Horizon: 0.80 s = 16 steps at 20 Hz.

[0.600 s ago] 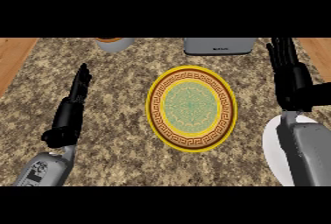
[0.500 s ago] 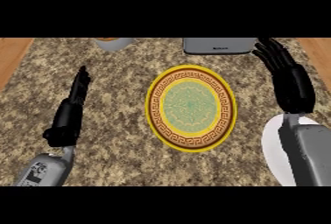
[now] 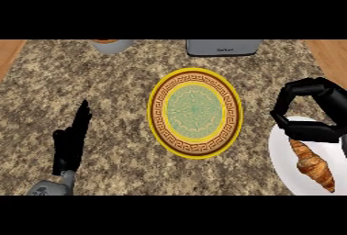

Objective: Pick the croissant from the plate and place it in the plate

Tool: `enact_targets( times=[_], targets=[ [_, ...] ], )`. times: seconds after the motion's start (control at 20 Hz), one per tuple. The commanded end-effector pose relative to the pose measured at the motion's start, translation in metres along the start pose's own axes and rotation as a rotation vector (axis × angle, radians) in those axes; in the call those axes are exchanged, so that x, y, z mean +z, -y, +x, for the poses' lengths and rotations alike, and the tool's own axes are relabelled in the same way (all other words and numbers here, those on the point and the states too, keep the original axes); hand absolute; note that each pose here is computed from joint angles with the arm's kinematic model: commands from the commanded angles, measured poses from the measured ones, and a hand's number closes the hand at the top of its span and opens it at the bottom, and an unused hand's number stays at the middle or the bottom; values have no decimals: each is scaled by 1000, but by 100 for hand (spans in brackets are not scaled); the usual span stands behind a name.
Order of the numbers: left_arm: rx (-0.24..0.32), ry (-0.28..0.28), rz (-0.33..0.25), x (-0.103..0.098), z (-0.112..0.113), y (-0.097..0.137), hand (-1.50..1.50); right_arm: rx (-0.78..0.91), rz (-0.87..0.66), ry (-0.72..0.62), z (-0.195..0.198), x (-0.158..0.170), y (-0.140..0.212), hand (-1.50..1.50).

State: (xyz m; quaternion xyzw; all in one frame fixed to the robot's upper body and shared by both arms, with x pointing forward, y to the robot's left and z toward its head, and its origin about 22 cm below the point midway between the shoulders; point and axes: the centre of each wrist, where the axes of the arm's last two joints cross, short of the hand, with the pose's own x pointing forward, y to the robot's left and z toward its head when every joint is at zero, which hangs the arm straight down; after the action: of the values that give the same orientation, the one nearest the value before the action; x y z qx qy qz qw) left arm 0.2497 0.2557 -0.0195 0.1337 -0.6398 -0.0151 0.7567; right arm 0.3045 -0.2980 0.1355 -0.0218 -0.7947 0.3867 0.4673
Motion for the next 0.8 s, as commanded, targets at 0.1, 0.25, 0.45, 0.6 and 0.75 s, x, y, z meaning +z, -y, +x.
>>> enact_targets(
  times=[0.1, 0.25, 0.45, 0.6, 0.75],
  targets=[
    [38, -92, 1, 1, -3, -2, 0, -449, -47, -32, -73, 103, -34, -150],
    [27, -102, -22, 5, -6, 5, 0, -531, 79, 87, -82, 138, -16, -150],
    [31, -109, -42, 1, 7, 2, 0, -298, 314, 68, -66, 135, 26, -150],
    [17, -87, -10, 0, 2, -3, 0, -56, 376, 69, -57, 142, 42, -150],
    [19, -99, -40, -7, 15, 2, 0, 138, 409, 83, -51, 140, 67, -150]
  ],
)
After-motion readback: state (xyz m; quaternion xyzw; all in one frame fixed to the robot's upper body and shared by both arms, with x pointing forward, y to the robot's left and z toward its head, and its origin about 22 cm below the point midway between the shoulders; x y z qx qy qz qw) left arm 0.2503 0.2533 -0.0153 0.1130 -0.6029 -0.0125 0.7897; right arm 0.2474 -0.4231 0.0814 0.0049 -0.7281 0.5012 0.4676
